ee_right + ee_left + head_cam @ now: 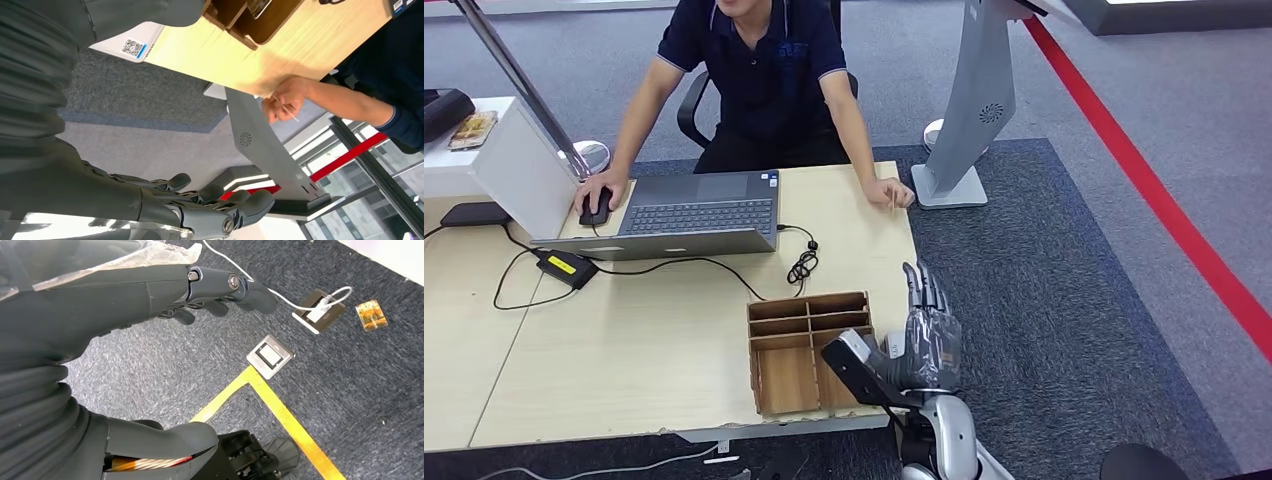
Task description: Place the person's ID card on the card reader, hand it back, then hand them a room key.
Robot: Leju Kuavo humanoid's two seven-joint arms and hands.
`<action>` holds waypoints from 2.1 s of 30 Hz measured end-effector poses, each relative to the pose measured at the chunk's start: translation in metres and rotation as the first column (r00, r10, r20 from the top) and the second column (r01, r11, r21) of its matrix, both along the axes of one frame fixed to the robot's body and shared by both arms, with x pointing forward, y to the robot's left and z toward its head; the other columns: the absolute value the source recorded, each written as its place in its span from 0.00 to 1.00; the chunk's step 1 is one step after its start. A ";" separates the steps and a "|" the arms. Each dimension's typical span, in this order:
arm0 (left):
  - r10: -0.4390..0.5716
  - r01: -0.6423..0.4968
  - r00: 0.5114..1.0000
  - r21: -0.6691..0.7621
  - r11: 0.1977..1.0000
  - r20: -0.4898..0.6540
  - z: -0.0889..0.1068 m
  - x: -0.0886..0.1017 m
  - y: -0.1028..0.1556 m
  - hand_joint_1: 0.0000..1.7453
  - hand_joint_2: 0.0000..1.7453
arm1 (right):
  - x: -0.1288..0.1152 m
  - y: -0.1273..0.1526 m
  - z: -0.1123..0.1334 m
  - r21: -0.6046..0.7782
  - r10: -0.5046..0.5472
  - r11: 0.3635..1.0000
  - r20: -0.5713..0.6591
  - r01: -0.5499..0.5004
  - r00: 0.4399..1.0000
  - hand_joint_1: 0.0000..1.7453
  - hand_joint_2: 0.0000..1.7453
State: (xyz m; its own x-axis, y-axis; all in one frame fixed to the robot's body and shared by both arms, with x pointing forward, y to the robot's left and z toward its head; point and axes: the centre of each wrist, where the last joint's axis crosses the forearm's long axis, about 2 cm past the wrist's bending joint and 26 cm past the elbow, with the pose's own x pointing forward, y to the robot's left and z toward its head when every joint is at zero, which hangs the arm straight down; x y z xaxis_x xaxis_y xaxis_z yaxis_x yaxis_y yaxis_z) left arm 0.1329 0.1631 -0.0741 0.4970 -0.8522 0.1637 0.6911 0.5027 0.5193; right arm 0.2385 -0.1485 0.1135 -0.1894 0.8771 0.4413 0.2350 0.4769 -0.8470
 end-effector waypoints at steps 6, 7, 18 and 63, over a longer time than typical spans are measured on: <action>-0.024 0.024 1.000 0.011 1.000 -0.006 0.002 0.004 -0.002 0.00 1.00 | 0.006 0.012 0.005 0.004 0.050 0.999 0.003 -0.050 0.999 0.00 1.00; -0.028 0.028 1.000 0.011 1.000 -0.005 0.002 0.005 -0.002 0.00 1.00 | 0.007 0.013 0.006 0.005 0.057 0.998 0.003 -0.057 0.998 0.00 1.00; -0.060 0.060 0.998 0.010 0.998 0.006 0.006 0.015 -0.005 0.00 1.00 | 0.014 0.030 0.014 0.024 0.104 0.994 0.020 -0.105 0.994 0.00 1.00; -0.187 0.186 0.982 0.029 0.982 0.037 0.015 0.032 -0.014 0.00 1.00 | 0.018 0.035 -0.019 0.011 0.090 0.996 -0.085 -0.089 0.992 0.00 1.00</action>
State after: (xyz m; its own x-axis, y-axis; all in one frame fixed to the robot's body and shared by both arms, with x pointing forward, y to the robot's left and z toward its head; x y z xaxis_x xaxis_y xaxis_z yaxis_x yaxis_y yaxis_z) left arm 0.1645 0.1487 -0.0590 0.3222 -0.9335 0.1572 0.7501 0.3531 0.5591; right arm 0.2568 -0.1131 0.0942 -0.2286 0.8552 0.4652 0.1180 0.4987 -0.8587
